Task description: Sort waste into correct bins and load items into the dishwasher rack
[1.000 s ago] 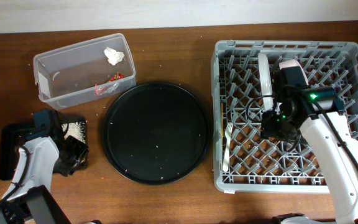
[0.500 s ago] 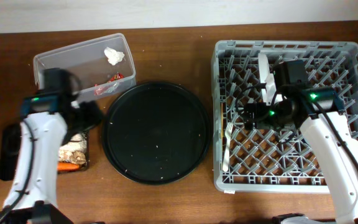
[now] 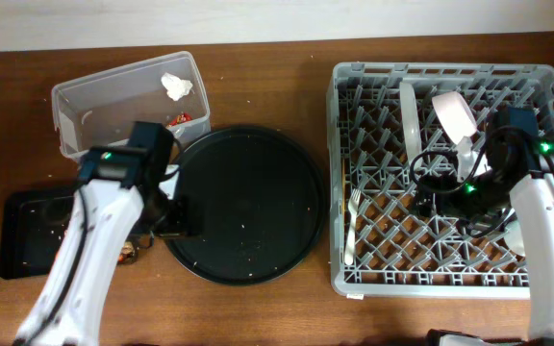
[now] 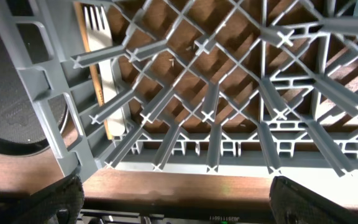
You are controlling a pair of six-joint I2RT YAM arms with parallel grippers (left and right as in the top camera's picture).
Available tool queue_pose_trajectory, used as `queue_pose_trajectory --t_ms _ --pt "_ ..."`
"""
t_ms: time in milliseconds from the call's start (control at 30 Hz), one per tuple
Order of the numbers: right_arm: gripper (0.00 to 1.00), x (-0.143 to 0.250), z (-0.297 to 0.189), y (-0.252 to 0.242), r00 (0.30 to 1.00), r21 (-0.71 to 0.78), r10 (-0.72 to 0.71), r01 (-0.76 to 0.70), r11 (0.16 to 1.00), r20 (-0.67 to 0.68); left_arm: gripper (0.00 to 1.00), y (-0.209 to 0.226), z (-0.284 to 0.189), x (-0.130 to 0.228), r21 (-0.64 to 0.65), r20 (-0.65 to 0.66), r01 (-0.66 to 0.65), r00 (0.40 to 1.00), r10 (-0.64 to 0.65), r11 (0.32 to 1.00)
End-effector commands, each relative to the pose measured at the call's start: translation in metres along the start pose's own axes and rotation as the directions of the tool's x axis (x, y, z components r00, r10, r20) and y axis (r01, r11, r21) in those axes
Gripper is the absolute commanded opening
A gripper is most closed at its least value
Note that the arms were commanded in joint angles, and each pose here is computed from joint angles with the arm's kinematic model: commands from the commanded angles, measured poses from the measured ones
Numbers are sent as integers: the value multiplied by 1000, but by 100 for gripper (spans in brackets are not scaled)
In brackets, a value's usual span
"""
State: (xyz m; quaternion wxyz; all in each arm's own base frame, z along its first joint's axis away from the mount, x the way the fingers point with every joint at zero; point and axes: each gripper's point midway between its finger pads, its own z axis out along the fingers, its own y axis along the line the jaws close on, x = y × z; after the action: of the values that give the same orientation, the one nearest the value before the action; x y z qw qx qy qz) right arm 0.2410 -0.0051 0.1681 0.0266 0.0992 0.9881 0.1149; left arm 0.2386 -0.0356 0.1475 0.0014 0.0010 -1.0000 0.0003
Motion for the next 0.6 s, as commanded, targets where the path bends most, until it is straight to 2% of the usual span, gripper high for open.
queue_pose_trajectory --t_ms 0,67,133,233,267,333,400,433,567 --pt "98 4 -19 2 986 13 -55 53 999 159 99 -1 -49 -4 56 286 -8 958 -8 998" --pt "98 7 -27 4 959 19 -78 76 997 271 99 -1 -69 -3 73 432 -17 902 -16 997" --pt "98 15 -38 7 902 30 -111 109 994 417 99 4 -88 1 79 601 -21 799 -31 997" --pt "98 22 -58 11 800 55 -149 145 988 581 99 14 -102 7 66 756 3 653 -52 998" --pt "98 23 -66 11 765 67 -159 150 986 624 100 22 -106 8 52 805 34 589 -62 998" --pt "98 26 -81 8 696 112 -176 136 984 696 99 38 -105 11 56 857 126 503 -112 990" --pt "98 31 -90 4 662 138 -182 118 983 727 99 41 -98 13 83 863 158 482 -150 984" --pt "98 33 -93 5 650 139 -185 121 983 737 99 42 -91 14 94 854 173 492 -169 980" --pt "98 35 -92 5 653 139 -184 120 983 735 99 55 -84 12 49 848 243 502 -169 969"
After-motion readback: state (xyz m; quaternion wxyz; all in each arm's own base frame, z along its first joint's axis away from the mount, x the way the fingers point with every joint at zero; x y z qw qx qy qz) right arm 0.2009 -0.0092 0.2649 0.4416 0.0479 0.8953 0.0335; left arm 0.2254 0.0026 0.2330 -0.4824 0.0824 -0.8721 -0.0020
